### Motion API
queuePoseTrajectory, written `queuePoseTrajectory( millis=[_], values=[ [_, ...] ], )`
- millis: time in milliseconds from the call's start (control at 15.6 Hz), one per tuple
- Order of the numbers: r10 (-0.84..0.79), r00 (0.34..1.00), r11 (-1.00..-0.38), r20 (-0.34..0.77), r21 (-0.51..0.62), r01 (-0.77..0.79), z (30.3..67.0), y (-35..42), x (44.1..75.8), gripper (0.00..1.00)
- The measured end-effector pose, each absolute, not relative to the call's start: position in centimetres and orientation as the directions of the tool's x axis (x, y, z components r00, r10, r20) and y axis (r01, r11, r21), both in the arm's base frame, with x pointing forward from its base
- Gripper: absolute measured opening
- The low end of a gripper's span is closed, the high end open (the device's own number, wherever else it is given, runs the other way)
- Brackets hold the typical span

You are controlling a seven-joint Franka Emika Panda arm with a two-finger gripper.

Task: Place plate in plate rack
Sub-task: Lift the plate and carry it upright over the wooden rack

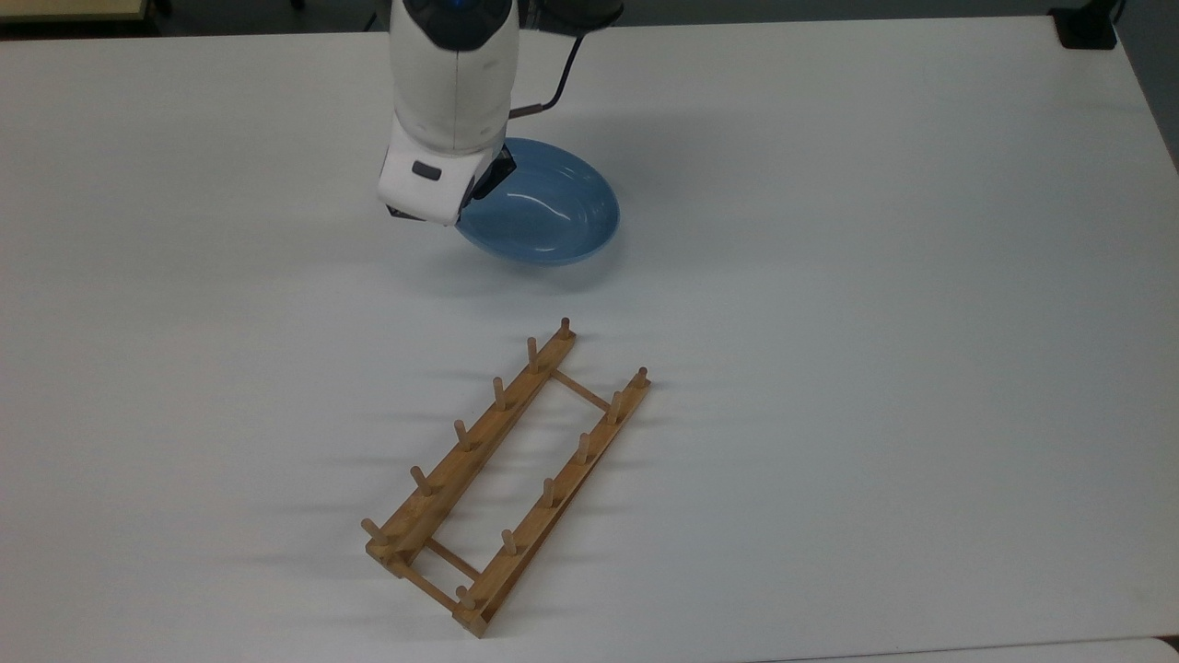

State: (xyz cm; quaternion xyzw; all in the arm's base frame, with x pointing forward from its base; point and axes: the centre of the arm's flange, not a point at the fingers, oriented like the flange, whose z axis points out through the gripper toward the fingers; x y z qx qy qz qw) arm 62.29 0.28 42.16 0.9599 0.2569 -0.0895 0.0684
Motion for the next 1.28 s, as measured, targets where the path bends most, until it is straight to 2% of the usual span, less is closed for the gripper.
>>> queuePoseTrajectory(
  millis=[385,577,833,961,1282],
  values=[
    [0.487,0.866,-0.855,-0.109,0.139,0.499,48.3,2.1,63.2,0.04],
    [0.439,0.898,-0.882,-0.037,0.172,0.438,51.8,3.0,63.5,0.04],
    [0.381,0.922,-0.91,0.065,0.201,0.362,54.7,3.1,64.3,0.04],
    [0.341,0.927,-0.927,0.158,0.219,0.304,55.7,3.3,65.1,0.04],
    [0.247,0.924,-0.938,0.293,0.311,0.152,55.7,3.1,67.0,0.04]
  ],
)
